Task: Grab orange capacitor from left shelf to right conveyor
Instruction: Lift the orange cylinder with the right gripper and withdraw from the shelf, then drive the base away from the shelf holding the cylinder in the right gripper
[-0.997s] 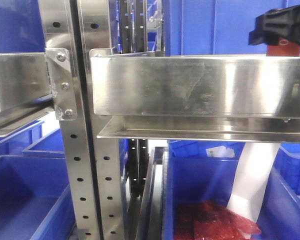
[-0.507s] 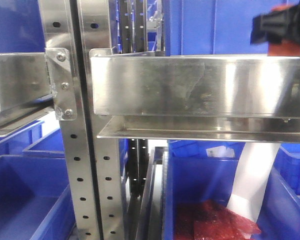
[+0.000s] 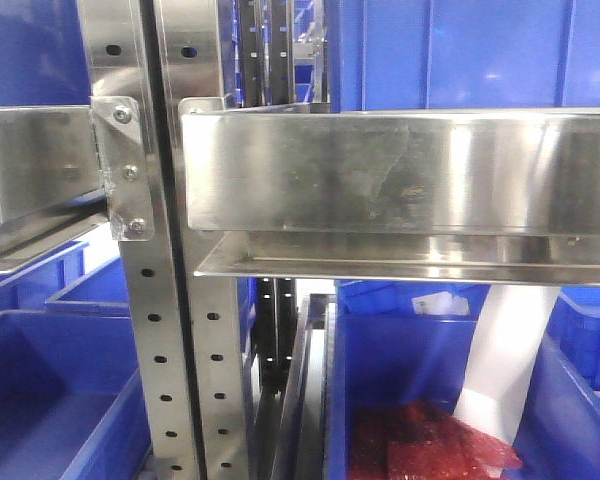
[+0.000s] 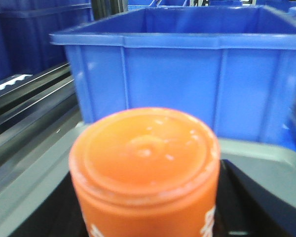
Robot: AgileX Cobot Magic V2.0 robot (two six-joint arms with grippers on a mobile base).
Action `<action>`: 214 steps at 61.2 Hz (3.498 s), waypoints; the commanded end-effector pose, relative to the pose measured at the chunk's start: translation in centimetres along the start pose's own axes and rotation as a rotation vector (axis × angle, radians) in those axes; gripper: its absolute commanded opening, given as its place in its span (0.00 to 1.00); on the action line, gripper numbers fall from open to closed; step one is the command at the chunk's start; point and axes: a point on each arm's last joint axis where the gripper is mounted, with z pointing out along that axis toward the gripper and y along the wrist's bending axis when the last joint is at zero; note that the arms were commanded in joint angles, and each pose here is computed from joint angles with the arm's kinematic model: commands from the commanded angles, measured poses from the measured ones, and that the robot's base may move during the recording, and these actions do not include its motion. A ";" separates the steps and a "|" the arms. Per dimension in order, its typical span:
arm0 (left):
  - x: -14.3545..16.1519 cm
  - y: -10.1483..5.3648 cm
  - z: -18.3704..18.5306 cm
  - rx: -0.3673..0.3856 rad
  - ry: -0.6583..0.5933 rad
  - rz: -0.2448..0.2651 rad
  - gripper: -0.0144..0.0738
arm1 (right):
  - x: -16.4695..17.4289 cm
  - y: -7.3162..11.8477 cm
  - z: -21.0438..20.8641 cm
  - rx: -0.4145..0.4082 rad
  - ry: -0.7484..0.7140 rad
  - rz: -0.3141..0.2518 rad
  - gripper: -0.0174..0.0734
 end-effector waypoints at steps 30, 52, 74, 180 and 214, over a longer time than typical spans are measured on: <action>-1.1 0.0 -0.2 -0.004 -0.107 -0.005 0.02 | 4.3 -0.4 -12.9 -0.002 -0.247 -0.076 0.33; -1.1 0.0 -0.2 -0.004 -0.107 -0.005 0.02 | 4.6 -0.5 -13.7 -0.003 -0.270 -0.076 0.33; -1.1 0.0 -0.2 -0.004 -0.107 -0.005 0.02 | 4.6 -0.5 -13.7 -0.003 -0.270 -0.076 0.33; -1.0 0.0 -0.2 -0.004 -0.105 -0.005 0.02 | 4.6 -0.5 -13.7 -0.003 -0.270 -0.076 0.33; -1.0 0.0 -0.2 -0.004 -0.105 -0.005 0.02 | 4.6 -0.5 -13.7 -0.003 -0.270 -0.076 0.33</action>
